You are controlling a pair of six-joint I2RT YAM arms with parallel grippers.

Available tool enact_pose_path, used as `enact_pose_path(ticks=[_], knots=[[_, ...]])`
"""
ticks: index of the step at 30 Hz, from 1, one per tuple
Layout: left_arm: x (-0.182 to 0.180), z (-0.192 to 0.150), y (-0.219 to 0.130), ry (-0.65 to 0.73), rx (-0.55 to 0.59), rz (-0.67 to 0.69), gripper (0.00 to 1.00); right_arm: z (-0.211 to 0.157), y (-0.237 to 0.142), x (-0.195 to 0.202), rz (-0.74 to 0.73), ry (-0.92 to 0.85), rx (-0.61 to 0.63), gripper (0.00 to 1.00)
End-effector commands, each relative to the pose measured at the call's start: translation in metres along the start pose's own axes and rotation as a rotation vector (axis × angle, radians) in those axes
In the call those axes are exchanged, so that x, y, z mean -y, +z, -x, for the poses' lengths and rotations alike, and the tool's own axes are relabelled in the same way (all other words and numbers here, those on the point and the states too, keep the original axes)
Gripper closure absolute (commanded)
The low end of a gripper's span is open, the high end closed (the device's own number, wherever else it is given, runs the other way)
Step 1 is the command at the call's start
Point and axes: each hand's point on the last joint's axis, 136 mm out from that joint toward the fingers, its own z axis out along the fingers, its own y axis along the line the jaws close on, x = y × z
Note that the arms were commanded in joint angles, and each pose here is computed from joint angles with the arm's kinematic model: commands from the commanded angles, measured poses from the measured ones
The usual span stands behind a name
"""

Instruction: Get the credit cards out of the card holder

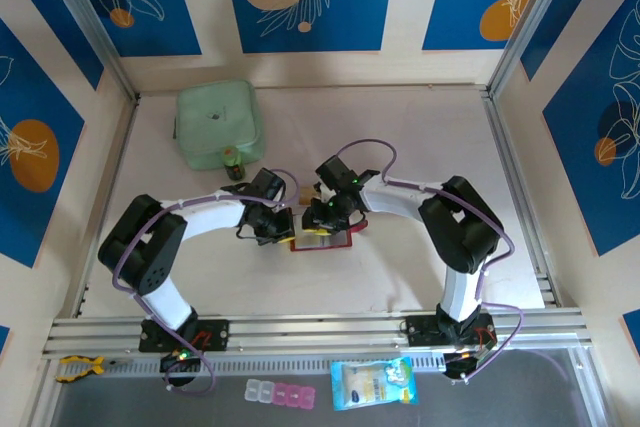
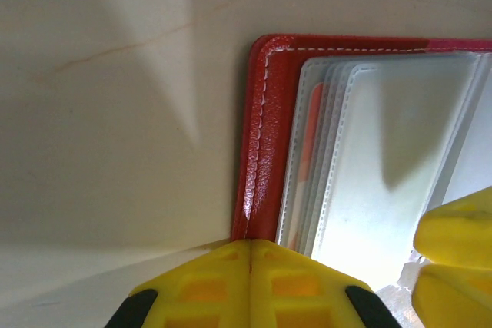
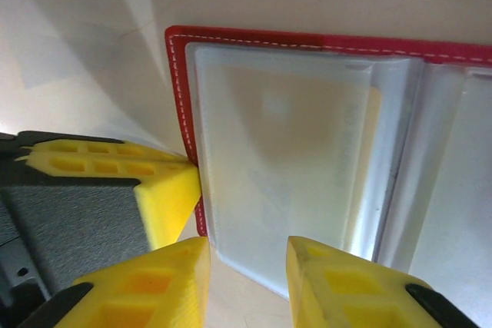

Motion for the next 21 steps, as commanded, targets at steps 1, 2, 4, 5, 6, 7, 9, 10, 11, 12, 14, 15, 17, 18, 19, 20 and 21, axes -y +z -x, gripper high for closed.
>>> enact_pose_path(ticks=[1, 2, 4, 5, 6, 7, 9, 10, 11, 12, 14, 15, 17, 18, 19, 20, 21], knots=[[-0.012, -0.006, 0.003, -0.013, -0.031, 0.038, 0.95, -0.004, 0.006, 0.0, -0.007, 0.008, -0.033, 0.68], [-0.012, -0.006, 0.003, -0.012, -0.032, 0.041, 0.95, -0.004, 0.006, 0.002, -0.017, 0.009, -0.033, 0.68], [-0.012, -0.006, 0.003, -0.012, -0.033, 0.042, 0.95, -0.004, 0.006, 0.007, -0.036, 0.015, -0.031, 0.68], [-0.012, -0.006, 0.003, -0.013, -0.033, 0.044, 0.95, -0.004, 0.005, 0.01, -0.049, 0.017, -0.026, 0.69], [-0.012, -0.006, 0.003, -0.013, -0.034, 0.043, 0.95, -0.004, 0.004, 0.012, -0.062, 0.018, -0.022, 0.69], [-0.013, -0.006, 0.003, -0.014, -0.034, 0.046, 0.95, -0.003, 0.002, 0.014, -0.073, 0.017, -0.017, 0.69], [-0.013, -0.006, 0.003, -0.011, -0.035, 0.048, 0.95, -0.002, -0.001, 0.019, -0.094, 0.016, -0.011, 0.68], [-0.013, -0.006, 0.002, -0.011, -0.036, 0.05, 0.95, -0.003, -0.002, 0.021, -0.101, 0.015, -0.01, 0.69], [-0.013, -0.007, 0.002, -0.009, -0.039, 0.052, 0.95, -0.002, -0.004, 0.024, -0.108, 0.017, -0.01, 0.69], [-0.013, -0.007, 0.002, -0.008, -0.039, 0.055, 0.95, -0.002, -0.005, 0.025, -0.106, 0.016, -0.009, 0.69], [-0.014, -0.007, 0.001, -0.005, -0.039, 0.058, 0.95, -0.003, -0.006, 0.027, -0.098, 0.017, -0.015, 0.69], [-0.013, -0.006, 0.0, -0.002, -0.038, 0.059, 0.95, -0.003, -0.005, 0.028, -0.096, 0.018, -0.017, 0.69], [-0.012, -0.006, 0.0, 0.0, -0.039, 0.06, 0.95, -0.003, -0.006, 0.029, -0.091, 0.019, -0.017, 0.69], [-0.012, -0.005, -0.001, 0.001, -0.038, 0.061, 0.95, -0.004, -0.006, 0.03, -0.092, 0.02, -0.017, 0.69], [-0.012, -0.005, -0.001, 0.002, -0.038, 0.059, 0.95, -0.003, -0.007, 0.031, -0.091, 0.021, -0.017, 0.69], [-0.011, -0.005, -0.002, 0.003, -0.038, 0.061, 0.95, -0.004, -0.008, 0.031, -0.088, 0.023, -0.016, 0.69], [-0.011, -0.005, -0.002, 0.004, -0.038, 0.063, 0.95, -0.003, -0.008, 0.031, -0.082, 0.024, -0.012, 0.69]])
